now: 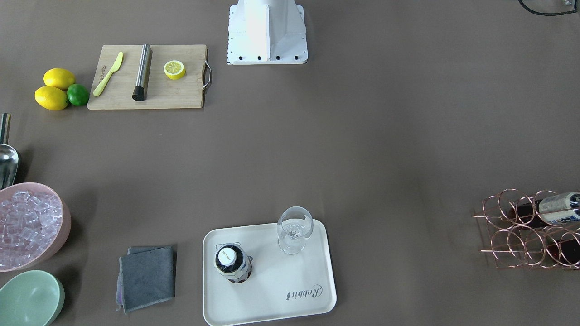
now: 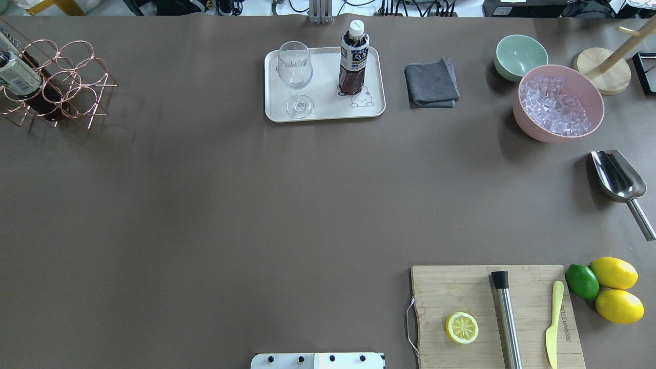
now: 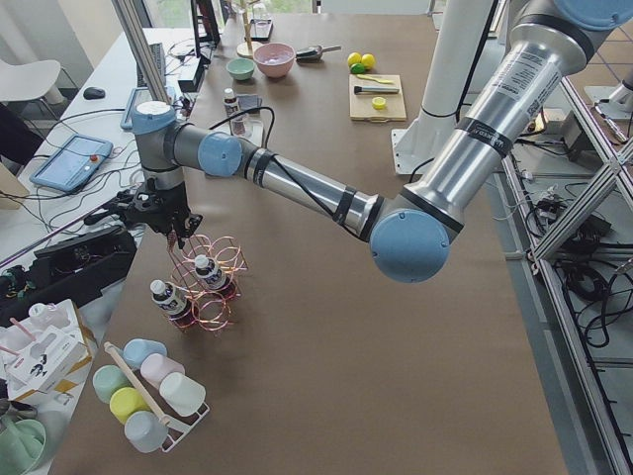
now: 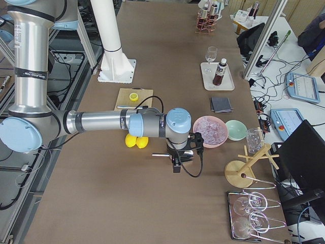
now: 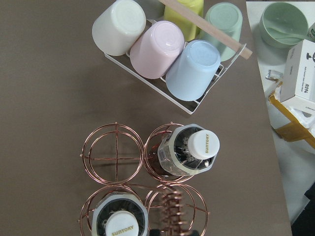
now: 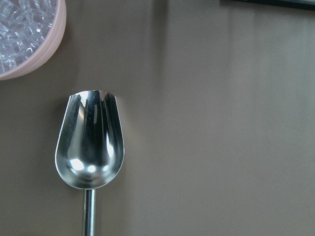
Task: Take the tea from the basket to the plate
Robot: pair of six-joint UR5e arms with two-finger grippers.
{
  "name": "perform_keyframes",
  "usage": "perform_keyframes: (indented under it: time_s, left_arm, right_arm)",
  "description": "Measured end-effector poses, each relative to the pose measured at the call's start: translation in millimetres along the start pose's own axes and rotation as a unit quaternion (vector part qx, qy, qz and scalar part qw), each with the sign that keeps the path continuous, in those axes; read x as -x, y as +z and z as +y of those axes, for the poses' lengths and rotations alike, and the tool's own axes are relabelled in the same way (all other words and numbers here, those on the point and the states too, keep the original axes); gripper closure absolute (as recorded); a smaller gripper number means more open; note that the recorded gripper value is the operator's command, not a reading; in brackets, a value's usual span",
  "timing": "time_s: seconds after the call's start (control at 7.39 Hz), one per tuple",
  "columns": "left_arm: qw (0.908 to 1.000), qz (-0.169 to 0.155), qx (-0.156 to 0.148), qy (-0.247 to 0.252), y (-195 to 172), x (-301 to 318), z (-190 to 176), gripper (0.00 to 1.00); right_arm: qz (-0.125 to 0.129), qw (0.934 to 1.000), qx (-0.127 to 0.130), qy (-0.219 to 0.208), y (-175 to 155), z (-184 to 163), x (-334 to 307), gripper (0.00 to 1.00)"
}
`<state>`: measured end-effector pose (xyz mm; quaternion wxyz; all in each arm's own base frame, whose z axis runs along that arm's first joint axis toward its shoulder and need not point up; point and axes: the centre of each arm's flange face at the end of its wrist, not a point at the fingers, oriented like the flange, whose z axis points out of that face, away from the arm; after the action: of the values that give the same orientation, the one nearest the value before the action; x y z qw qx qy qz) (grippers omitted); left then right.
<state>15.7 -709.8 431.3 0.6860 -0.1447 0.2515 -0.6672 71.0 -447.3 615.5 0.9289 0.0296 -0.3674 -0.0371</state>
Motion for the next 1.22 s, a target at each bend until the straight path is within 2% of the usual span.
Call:
perform_keyframes:
  time_s: [0.14,0.81,1.22]
  left_arm:
    - [1.0,0.002,0.002,0.001,-2.5,0.0,1.6,0.02]
    - [0.9999,0.014,0.003,0.008,-13.1,0.2,4.7,0.01]
    - [0.9993,0.036,0.005,0.007,-53.7,8.8,7.2,0.01]
  right_arm:
    - [0.0,1.0,0.001,0.001,0.8,0.8,-0.7,0.0]
    - [0.001,1.0,0.006,0.007,6.1,1.6,-5.9,0.0]
    - [0.002,1.0,0.005,0.006,5.1,0.5,-5.2,0.0]
